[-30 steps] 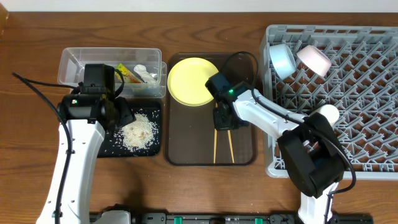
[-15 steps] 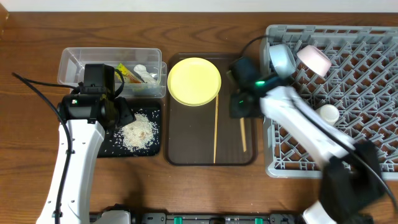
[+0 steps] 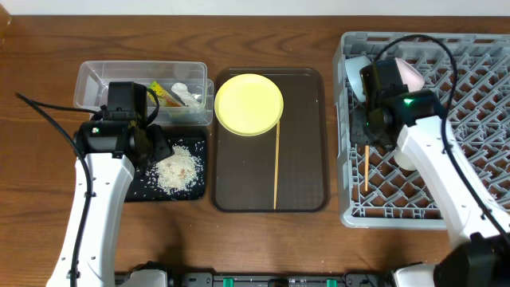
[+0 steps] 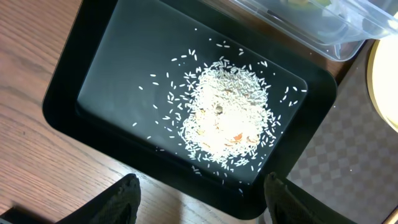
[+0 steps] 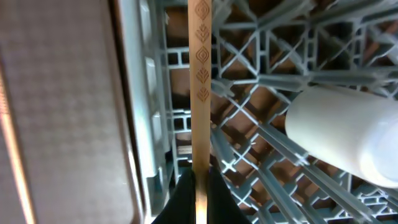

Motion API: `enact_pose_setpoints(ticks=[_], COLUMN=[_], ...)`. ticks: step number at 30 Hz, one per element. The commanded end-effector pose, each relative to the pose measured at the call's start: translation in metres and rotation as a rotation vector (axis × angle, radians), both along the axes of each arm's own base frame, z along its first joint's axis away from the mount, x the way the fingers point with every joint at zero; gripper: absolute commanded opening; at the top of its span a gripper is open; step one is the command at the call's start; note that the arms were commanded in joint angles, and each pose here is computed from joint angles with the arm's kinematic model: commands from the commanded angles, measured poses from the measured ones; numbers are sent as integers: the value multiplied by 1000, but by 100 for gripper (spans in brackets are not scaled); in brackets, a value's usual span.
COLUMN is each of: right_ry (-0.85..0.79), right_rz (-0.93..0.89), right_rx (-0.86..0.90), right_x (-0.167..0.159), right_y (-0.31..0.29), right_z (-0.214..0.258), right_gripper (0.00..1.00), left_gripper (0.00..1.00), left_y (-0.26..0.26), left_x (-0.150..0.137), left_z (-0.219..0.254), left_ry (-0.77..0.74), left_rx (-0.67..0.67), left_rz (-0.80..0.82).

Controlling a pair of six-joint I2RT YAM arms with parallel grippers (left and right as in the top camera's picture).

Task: Sort waste into correct bins and load items into the dishwasher rack
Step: 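Carry the chopstick to the rack's front edge and release it, then return the right gripper to the tray and grasp the second chopstick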

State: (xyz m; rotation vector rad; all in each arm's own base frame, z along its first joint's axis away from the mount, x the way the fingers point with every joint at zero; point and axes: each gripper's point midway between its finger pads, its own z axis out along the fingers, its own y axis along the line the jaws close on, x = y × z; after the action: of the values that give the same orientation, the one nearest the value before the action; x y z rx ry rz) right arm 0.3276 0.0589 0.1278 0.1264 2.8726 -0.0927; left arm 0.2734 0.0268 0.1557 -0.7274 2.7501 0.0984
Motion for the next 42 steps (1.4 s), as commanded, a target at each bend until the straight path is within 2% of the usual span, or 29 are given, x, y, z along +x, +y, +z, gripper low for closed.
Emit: enact_pose_setpoints(ticks=[1,3,7,15,21,25,28,35,42], right_ry=[55,46,4,-86,-162,-191,-166,-1,114], right_rz=[23,23,47,61,232,342,336,293,239], right_rx=[-33,-32,-27,10,240,278,248,187,119], right_x=[-4,-1,9,32,41,36,28,-2,-19], right_y=[-5,-5,-2,11,92,138,161,198,201], right_z=[-26,-32,-28,1,15,15,-2,-73,-128], right_gripper=[1,2,14,24,29,37,40,39,38], left_gripper=[66,66,66,67,66,66,66,67,66], left_y=[2,2,2,2,2,2,2,2,2], left_x=[0,0,-1,-1,0,0,0,0,-1], left_z=[4,4,4,4,4,4,4,4,4], left_ry=[-13,-13,-12,-12,-13,-13,-13,-13,-12], left_rx=[4,4,3,3,4,4,3,4,3], left_rz=[11,11,11,11,11,11,11,11,11])
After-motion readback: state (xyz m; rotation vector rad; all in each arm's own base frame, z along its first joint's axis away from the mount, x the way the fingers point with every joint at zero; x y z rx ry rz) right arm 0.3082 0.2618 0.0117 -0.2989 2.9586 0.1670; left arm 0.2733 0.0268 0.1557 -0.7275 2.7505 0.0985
